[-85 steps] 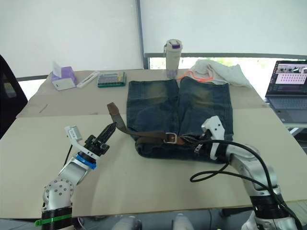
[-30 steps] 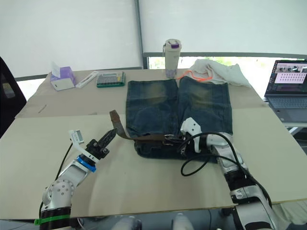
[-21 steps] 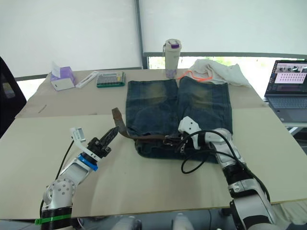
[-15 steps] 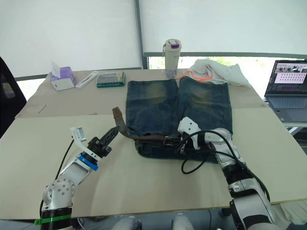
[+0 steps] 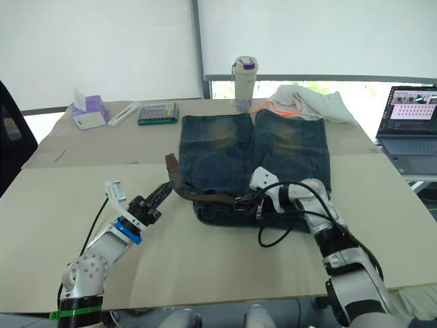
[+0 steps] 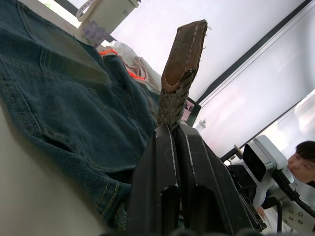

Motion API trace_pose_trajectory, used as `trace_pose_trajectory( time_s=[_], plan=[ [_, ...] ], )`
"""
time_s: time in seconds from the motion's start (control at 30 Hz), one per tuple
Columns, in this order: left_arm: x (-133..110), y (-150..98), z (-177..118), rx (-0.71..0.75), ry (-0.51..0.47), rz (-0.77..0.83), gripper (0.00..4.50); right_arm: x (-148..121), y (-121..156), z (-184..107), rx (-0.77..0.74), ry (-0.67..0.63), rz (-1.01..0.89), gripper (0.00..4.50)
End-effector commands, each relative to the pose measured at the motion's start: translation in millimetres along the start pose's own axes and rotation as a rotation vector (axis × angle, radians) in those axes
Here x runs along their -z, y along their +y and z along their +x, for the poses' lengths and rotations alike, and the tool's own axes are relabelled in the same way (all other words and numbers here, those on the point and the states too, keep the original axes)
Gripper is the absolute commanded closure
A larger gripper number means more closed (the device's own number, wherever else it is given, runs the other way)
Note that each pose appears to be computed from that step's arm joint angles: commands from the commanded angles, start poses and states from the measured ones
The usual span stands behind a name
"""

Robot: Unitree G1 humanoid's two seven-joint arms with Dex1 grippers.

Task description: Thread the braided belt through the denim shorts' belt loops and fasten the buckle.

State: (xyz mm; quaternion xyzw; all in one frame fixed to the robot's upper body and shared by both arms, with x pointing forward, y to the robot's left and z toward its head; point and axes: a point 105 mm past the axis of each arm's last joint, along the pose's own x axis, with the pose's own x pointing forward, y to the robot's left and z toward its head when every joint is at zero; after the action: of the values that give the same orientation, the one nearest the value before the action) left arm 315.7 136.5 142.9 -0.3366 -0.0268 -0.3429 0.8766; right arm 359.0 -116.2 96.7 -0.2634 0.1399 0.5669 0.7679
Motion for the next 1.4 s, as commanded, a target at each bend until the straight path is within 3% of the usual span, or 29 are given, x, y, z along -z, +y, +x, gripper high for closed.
trace_pose_trajectory(
  time_s=[0.03, 0.07, 0.2, 0.37, 0.5, 0.73, 1.0, 1.17, 1.27, 1.4],
  plan=[
    [-21.5, -32.9, 22.0, 0.141, -0.025, 0.161, 4.5, 34.6, 14.9, 7.8, -0.052, 0.147, 0.076, 4.43],
    [-23.2, -36.5, 25.6, 0.157, -0.023, 0.188, 4.5, 35.5, 15.7, 8.3, -0.055, 0.152, 0.082, 4.43],
    [-23.7, -57.6, 53.4, 0.256, 0.08, 0.556, 4.5, 39.1, 20.9, 12.4, -0.059, 0.166, 0.096, 4.43],
    [-19.6, -52.3, 69.6, 0.286, 0.186, 0.842, 4.5, 40.3, 23.1, 15.1, -0.056, 0.174, 0.102, 4.43],
    [-52.7, -25.7, 92.1, 0.098, 0.127, 1.005, 4.5, 40.6, 23.6, 16.8, -0.054, 0.181, 0.101, 4.43],
    [-50.1, -59.8, 124.7, 0.233, 0.05, 0.994, 4.5, 39.8, 21.6, 18.8, -0.043, 0.182, 0.107, 4.43],
    [-46.1, -137.1, 136.5, 0.505, -0.098, 0.764, 4.5, 42.0, 21.8, 22.0, -0.019, 0.193, 0.121, 4.43],
    [-39.6, -173.8, 117.9, 0.708, -0.102, 0.579, 4.5, 42.1, 23.0, 24.3, -0.005, 0.188, 0.131, 4.43],
    [-27.2, -194.5, 98.3, 0.86, -0.044, 0.497, 4.5, 42.6, 25.7, 24.5, -0.004, 0.192, 0.135, 4.43],
    [-9.8, -191.9, 87.7, 0.889, 0.041, 0.416, 4.5, 44.8, 26.9, 25.2, 0.024, 0.191, 0.142, 4.43]
  ],
)
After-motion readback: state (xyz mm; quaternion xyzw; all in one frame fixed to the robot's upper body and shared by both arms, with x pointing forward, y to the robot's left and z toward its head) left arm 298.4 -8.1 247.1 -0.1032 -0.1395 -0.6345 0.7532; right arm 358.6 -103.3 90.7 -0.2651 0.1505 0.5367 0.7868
